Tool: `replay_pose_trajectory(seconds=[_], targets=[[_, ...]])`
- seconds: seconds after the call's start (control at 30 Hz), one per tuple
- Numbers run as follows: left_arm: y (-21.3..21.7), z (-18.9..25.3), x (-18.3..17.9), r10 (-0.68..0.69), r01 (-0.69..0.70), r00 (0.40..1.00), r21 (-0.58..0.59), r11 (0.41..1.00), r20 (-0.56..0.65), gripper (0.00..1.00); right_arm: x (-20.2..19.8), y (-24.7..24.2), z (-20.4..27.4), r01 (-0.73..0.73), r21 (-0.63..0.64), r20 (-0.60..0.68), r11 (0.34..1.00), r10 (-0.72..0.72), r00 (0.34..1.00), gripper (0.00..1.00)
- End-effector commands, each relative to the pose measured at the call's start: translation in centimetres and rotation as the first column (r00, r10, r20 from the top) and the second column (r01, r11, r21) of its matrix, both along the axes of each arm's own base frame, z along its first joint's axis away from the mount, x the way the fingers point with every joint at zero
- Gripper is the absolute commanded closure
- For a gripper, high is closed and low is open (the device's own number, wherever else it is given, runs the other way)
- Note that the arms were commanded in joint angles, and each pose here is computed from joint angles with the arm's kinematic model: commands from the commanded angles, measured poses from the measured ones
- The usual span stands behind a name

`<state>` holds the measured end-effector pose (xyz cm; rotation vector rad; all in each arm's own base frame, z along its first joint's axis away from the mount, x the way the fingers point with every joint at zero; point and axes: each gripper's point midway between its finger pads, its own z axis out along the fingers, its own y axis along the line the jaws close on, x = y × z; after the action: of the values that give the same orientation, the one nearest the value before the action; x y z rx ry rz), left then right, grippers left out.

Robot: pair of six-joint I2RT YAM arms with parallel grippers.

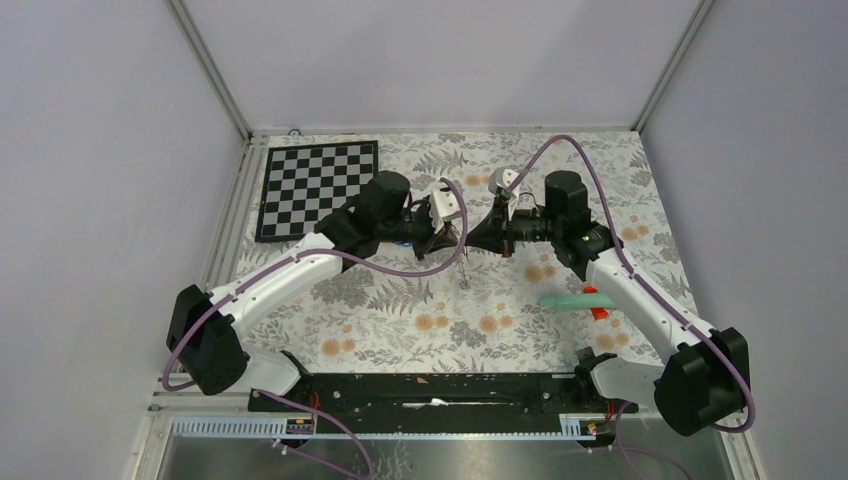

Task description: Put the keys on the keyring

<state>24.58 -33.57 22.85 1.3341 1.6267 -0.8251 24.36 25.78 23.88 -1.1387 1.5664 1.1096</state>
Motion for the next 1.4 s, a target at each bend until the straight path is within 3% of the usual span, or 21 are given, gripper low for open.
replay_pose_trajectory(seconds=[0.0,0.67,1.37], targets=[[-0.1,2.8,0.8,0.038,-0.032,0.995,-0.066,0.997,0.094,1.00,0.5,-0.1,0.4,0.011,0.001,0.022,1.000,-0.011,1.000,1.00],[-0.6,2.5,0.3,0.008,-0.003,0.997,-0.063,0.998,0.082,1.00,1.3,-0.1,-0.7,0.056,-0.025,-0.044,0.998,-0.057,0.997,1.00],[-0.7,2.0,-0.1,-0.014,0.018,0.997,-0.051,0.999,0.081,1.00,1.8,0.4,0.4,0.055,0.009,-0.030,0.998,-0.054,0.998,1.00]])
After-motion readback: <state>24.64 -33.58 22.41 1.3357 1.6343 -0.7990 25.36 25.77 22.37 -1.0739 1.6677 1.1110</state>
